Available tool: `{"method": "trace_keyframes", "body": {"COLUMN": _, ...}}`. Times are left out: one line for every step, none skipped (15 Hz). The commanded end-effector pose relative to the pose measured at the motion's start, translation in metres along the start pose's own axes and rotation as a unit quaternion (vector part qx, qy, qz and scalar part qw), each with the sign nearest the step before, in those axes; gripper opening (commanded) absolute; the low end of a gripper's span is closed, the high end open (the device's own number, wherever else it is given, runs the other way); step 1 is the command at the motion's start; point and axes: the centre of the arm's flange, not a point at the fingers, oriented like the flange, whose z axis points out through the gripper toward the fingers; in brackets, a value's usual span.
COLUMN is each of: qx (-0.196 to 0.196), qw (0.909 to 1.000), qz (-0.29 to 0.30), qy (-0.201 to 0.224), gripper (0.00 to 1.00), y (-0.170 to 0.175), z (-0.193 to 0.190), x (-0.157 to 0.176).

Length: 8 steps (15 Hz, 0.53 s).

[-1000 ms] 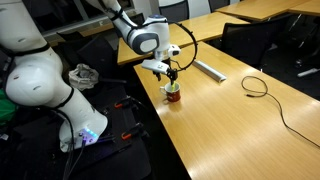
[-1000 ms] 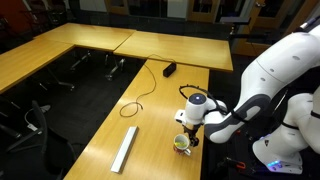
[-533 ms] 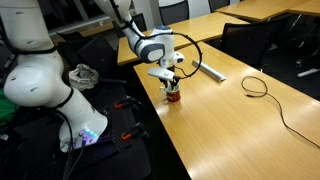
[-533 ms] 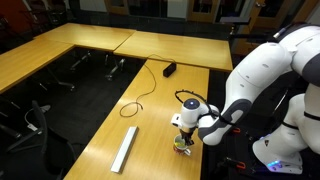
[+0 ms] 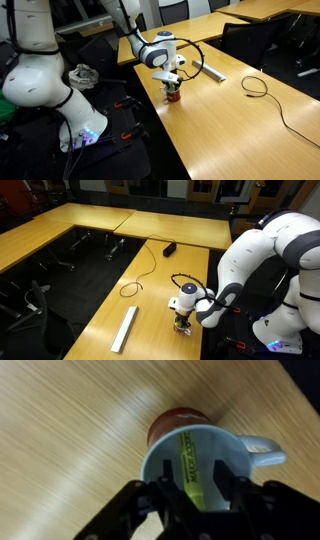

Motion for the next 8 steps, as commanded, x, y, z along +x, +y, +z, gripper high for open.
{"method": "trace_keyframes", "body": {"qx": 0.01, "qw": 0.9997, "qz": -0.009, "qy": 0.019, "gripper": 0.33, "y": 0.0, "z": 0.008, "x": 0.006}}
{"method": "trace_keyframes", "body": {"qx": 0.01, "qw": 0.9997, "qz": -0.009, "qy": 0.021, "gripper": 0.14, "y": 0.0, "z": 0.009, "x": 0.006}}
{"method": "trace_keyframes", "body": {"qx": 0.011, "qw": 0.9996, "qz": -0.01, "qy": 0.025, "gripper": 0.07, "y": -0.001, "z": 0.01, "x": 0.006}}
{"method": "trace_keyframes", "body": {"qx": 0.007, "qw": 0.9995, "qz": -0.012, "qy": 0.027, "gripper": 0.0, "y": 0.0, "z": 0.009, "x": 0.006}}
{"method": "trace_keyframes", "body": {"qx": 0.0, "qw": 0.9995, "qz": -0.012, "qy": 0.028, "gripper": 0.03, "y": 0.0, "z": 0.006, "x": 0.005}}
{"method": "trace_keyframes", "body": {"qx": -0.006, "qw": 0.9996, "qz": -0.011, "qy": 0.025, "gripper": 0.05, "y": 0.0, "z": 0.002, "x": 0.003}}
{"method": "trace_keyframes", "body": {"qx": 0.001, "qw": 0.9996, "qz": -0.015, "qy": 0.025, "gripper": 0.05, "y": -0.001, "z": -0.004, "x": 0.002}}
{"method": "trace_keyframes", "body": {"qx": -0.011, "qw": 0.9996, "qz": -0.009, "qy": 0.024, "gripper": 0.05, "y": -0.004, "z": -0.013, "x": 0.001}}
